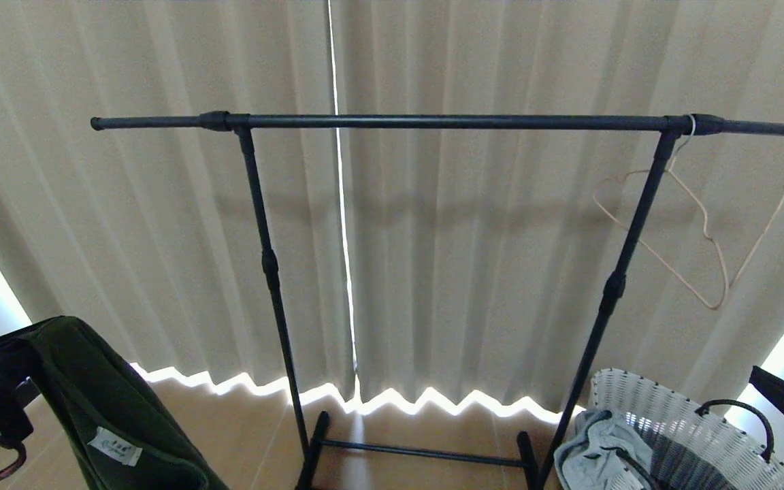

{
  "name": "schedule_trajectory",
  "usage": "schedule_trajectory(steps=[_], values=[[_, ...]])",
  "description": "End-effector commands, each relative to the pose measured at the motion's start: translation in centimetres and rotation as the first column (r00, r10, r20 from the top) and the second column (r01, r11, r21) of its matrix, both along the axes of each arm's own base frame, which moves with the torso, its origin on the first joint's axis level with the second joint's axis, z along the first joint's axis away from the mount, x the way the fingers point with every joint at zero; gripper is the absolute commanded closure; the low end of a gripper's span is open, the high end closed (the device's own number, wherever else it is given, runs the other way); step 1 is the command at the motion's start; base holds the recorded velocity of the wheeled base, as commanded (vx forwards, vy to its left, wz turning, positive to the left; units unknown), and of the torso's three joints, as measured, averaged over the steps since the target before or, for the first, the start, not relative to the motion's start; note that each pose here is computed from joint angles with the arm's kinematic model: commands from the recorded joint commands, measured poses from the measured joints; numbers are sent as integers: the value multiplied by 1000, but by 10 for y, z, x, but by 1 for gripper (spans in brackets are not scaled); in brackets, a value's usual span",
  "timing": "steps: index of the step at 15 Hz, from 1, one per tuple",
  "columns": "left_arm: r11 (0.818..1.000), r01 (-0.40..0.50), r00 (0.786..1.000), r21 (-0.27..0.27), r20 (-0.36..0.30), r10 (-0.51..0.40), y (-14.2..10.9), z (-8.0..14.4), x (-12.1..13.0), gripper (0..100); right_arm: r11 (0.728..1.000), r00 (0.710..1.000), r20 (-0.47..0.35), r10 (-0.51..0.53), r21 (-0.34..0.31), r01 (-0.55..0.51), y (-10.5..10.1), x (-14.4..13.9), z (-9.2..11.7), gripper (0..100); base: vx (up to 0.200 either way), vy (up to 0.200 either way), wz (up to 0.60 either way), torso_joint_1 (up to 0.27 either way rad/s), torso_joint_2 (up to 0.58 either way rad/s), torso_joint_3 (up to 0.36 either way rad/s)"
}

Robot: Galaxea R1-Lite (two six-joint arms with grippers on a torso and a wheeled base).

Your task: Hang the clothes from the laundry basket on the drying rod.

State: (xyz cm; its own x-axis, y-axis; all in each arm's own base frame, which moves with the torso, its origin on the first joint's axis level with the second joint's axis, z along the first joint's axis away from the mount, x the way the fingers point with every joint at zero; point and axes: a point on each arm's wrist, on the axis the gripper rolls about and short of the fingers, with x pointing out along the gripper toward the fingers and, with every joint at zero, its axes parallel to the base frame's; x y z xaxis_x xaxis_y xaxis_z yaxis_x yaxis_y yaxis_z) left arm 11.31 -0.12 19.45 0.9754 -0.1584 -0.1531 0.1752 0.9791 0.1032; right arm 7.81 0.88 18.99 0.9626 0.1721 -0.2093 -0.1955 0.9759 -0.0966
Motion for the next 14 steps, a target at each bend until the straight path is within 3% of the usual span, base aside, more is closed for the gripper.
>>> schedule_trajectory(steps=[1, 8, 14], values=[[999, 41, 999, -9, -5, -41, -1, -1, 1, 100, 1000, 1000, 9, -1, 0, 1, 0, -4, -1, 0, 0, 0, 0, 212, -491, -295], [999, 51, 999, -7, -2, -51, -1, -1, 0, 100, 1000, 1000, 23, -18, 2, 18, -2, -3, 3, 0, 0, 0, 0, 208, -492, -283], [999, 49, 999, -9, -6, -49, -1, -2, -1, 100, 1000, 1000, 12, -20, 0, 20, -2, -3, 0, 0, 0, 0, 0, 30, -59, -35]])
